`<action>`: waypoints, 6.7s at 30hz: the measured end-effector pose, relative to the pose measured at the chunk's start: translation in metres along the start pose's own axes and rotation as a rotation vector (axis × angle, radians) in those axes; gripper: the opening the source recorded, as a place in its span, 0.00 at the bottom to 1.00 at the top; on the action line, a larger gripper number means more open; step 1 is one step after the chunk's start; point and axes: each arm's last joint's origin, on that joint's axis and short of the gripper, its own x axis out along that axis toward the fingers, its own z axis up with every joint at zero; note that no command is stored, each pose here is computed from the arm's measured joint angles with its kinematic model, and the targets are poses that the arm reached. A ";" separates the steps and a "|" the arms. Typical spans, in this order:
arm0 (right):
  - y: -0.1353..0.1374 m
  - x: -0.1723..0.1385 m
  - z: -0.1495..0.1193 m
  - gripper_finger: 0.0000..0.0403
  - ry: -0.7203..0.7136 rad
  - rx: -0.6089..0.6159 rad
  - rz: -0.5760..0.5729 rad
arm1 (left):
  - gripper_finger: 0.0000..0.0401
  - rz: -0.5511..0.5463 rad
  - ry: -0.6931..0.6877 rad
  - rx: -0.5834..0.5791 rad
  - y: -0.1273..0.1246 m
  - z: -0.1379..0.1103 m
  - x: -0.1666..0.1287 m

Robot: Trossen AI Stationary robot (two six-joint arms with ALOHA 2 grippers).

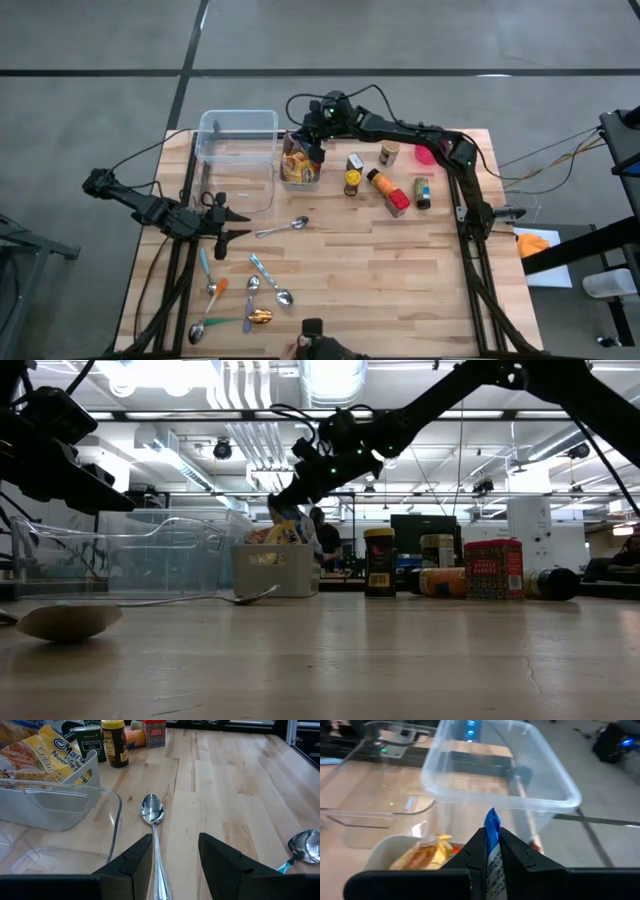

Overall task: Pick & Place Food Item
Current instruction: Put the blue noodle pack into the gray bin, then put the yellow seasoning can into the white bin

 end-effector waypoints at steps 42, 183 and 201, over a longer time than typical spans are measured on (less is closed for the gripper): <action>0.007 0.036 -0.027 0.07 0.051 0.165 0.129 | 0.41 0.000 0.000 0.000 0.000 0.000 0.000; 0.045 0.037 -0.037 0.56 0.046 0.260 0.001 | 0.41 0.000 0.000 0.000 0.000 0.000 0.000; 0.064 -0.014 0.032 0.56 -0.012 0.134 -0.015 | 0.41 0.000 0.000 0.000 0.000 0.000 0.000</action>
